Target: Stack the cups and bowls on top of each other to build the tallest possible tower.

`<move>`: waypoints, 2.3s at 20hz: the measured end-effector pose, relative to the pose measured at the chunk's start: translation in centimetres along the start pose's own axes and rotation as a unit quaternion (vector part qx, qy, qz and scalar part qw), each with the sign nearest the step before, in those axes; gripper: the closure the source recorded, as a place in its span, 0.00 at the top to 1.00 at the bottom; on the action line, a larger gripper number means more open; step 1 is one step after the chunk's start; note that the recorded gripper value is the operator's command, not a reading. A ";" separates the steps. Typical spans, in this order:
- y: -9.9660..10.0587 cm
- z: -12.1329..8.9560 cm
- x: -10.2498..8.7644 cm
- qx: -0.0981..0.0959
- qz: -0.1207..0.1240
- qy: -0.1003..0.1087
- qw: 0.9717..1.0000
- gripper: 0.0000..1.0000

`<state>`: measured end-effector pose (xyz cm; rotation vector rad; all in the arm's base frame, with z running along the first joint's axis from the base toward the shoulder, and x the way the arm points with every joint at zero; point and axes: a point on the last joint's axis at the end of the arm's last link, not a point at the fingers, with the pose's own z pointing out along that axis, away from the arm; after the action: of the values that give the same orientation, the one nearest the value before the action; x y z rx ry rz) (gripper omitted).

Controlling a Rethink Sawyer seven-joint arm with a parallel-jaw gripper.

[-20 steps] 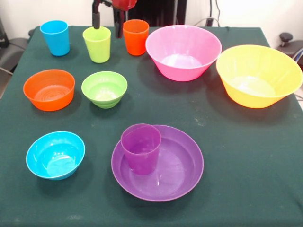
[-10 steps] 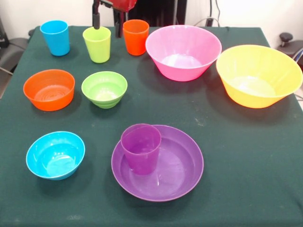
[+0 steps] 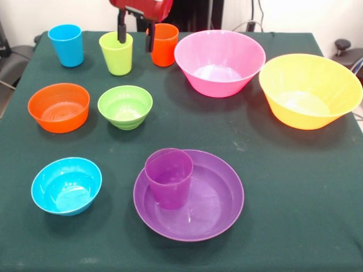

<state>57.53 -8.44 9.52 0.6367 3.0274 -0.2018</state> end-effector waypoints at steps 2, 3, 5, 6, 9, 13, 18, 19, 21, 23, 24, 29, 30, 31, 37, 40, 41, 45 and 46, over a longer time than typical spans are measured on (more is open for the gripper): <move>0.0 0.6 0.2 -0.002 -0.006 -0.004 1.000 1.00; 0.0 1.0 0.2 -0.003 -0.010 -0.006 1.000 1.00; -0.3 1.7 0.3 -0.005 -0.012 -0.009 1.000 1.00; -0.5 2.1 0.3 -0.006 -0.013 -0.010 1.000 1.00; -0.9 2.9 0.5 -0.006 -0.015 -0.011 1.000 1.00; -1.9 4.2 0.9 -0.005 -0.017 -0.007 1.000 1.00; -2.4 5.2 1.5 -0.002 -0.022 0.000 1.000 1.00; -2.4 5.3 1.6 -0.002 -0.023 0.001 1.000 1.00; -2.3 5.3 1.7 -0.003 -0.024 0.002 1.000 1.00; -2.2 5.3 1.6 -0.004 -0.025 0.002 1.000 1.00; -2.1 5.2 1.6 -0.005 -0.025 0.001 1.000 1.00; -1.6 3.9 1.3 -0.010 -0.029 -0.010 0.999 1.00; -1.5 3.5 1.2 -0.011 -0.030 -0.013 0.999 1.00; -1.4 3.2 1.2 -0.012 -0.030 -0.015 0.999 1.00; -1.7 1.4 1.1 -0.015 -0.029 -0.025 0.999 1.00; -2.5 0.7 1.3 -0.015 -0.023 -0.027 0.999 1.00; -2.7 0.6 1.3 -0.015 -0.021 -0.027 0.999 1.00; -3.8 0.4 1.7 -0.015 -0.013 -0.023 1.000 1.00; -4.1 0.4 1.9 -0.015 -0.010 -0.021 1.000 1.00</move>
<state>54.15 -11.48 9.48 0.5932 2.9911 -0.1675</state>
